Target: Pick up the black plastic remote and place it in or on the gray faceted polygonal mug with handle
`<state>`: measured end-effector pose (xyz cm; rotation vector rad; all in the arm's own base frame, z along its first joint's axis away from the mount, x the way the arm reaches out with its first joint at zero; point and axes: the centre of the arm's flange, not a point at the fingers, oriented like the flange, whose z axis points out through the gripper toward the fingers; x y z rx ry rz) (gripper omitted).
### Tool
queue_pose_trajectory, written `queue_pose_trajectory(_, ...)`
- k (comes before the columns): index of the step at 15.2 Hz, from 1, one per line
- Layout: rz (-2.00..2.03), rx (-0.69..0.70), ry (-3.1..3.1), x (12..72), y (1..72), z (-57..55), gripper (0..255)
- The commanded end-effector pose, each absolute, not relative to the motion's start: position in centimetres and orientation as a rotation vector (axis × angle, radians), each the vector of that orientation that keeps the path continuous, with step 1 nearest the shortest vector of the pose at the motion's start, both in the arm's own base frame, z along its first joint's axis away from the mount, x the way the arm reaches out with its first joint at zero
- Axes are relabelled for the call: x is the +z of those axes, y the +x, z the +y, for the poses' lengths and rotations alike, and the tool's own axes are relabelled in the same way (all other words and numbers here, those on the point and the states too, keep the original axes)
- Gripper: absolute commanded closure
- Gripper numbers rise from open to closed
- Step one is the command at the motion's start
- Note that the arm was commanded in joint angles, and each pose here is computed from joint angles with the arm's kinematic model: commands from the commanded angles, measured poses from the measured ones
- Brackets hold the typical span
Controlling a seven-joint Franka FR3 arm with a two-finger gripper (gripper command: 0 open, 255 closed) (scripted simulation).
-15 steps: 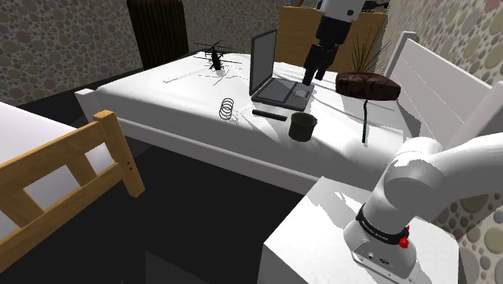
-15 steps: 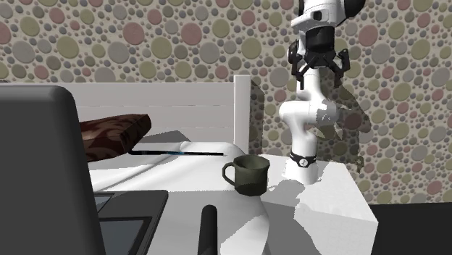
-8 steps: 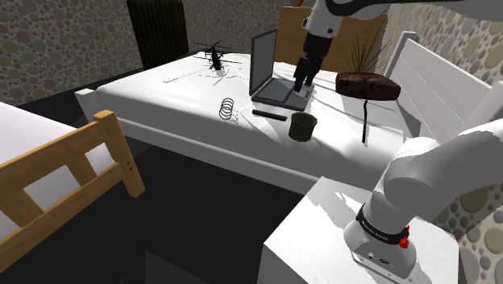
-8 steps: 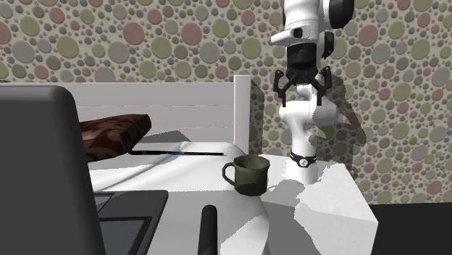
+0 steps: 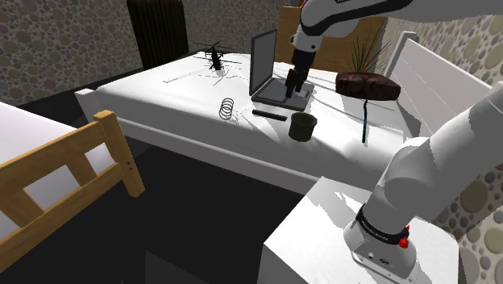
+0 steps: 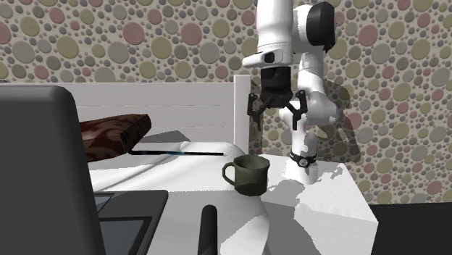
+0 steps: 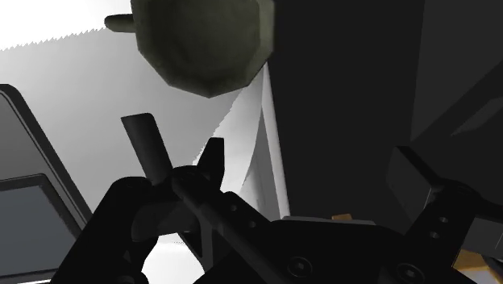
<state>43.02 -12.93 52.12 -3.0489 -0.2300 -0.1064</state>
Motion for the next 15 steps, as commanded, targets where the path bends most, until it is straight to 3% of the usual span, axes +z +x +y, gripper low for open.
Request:
queue_pose_trajectory(1, -0.25, -0.093, -3.049, 50.4, 44.8, -14.3, 0)
queue_pose_trajectory(15, -0.375, 0.001, -3.039, 39.4, 57.3, -23.6, 0)
